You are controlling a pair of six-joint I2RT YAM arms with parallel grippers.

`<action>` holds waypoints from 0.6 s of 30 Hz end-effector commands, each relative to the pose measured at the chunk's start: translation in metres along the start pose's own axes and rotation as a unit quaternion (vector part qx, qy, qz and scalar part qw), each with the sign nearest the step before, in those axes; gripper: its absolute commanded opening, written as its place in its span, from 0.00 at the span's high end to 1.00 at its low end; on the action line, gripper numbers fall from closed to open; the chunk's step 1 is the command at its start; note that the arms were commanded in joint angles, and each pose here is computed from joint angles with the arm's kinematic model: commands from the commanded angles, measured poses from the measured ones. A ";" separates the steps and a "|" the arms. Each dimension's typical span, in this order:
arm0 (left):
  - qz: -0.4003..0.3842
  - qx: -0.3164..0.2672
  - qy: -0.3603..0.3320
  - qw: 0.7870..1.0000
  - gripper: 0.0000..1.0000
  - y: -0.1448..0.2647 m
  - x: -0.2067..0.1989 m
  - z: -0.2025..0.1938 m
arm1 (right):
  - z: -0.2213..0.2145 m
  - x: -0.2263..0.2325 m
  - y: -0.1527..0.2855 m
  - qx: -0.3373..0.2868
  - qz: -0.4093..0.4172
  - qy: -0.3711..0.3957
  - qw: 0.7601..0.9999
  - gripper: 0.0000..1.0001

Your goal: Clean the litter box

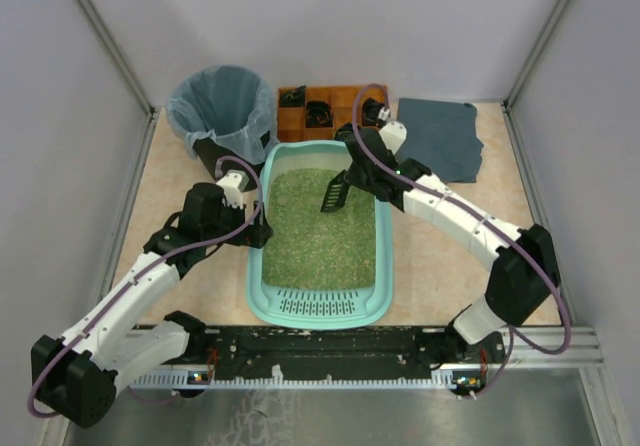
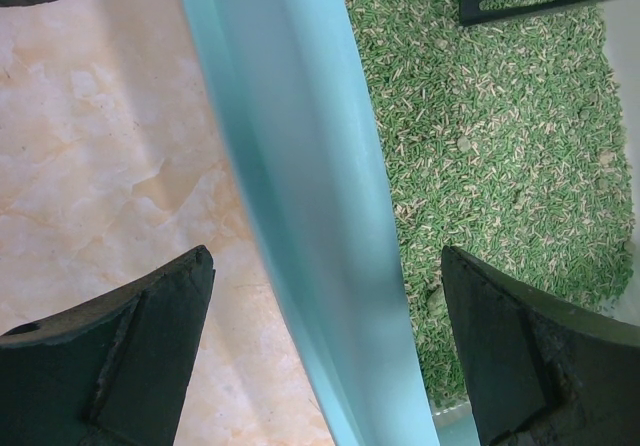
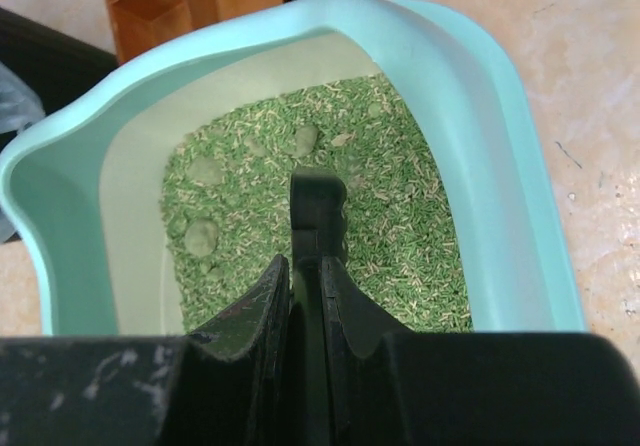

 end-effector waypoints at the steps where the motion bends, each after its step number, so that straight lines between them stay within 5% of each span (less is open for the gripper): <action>1: -0.004 -0.001 -0.005 1.000 0.01 0.000 -0.002 0.001 | 0.027 0.013 -0.001 -0.039 -0.034 -0.014 0.999 1.00; 12: -0.004 0.002 -0.004 1.000 0.02 -0.001 -0.002 0.000 | 0.026 0.002 -0.035 -0.058 -0.114 0.065 0.990 1.00; 18: -0.005 0.001 -0.004 1.000 0.02 -0.001 -0.002 0.001 | 0.007 0.018 -0.054 -0.035 -0.047 0.086 0.995 1.00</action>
Point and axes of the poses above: each gripper's point midway between its finger pads, its own y axis back along the fingers, its own x axis along the line the jaws close on, z = x × y, the point moved 1 cm from there along y, back along the fingers, and after that the axes turned 10 degrees about -y, right-handed, at the moved point
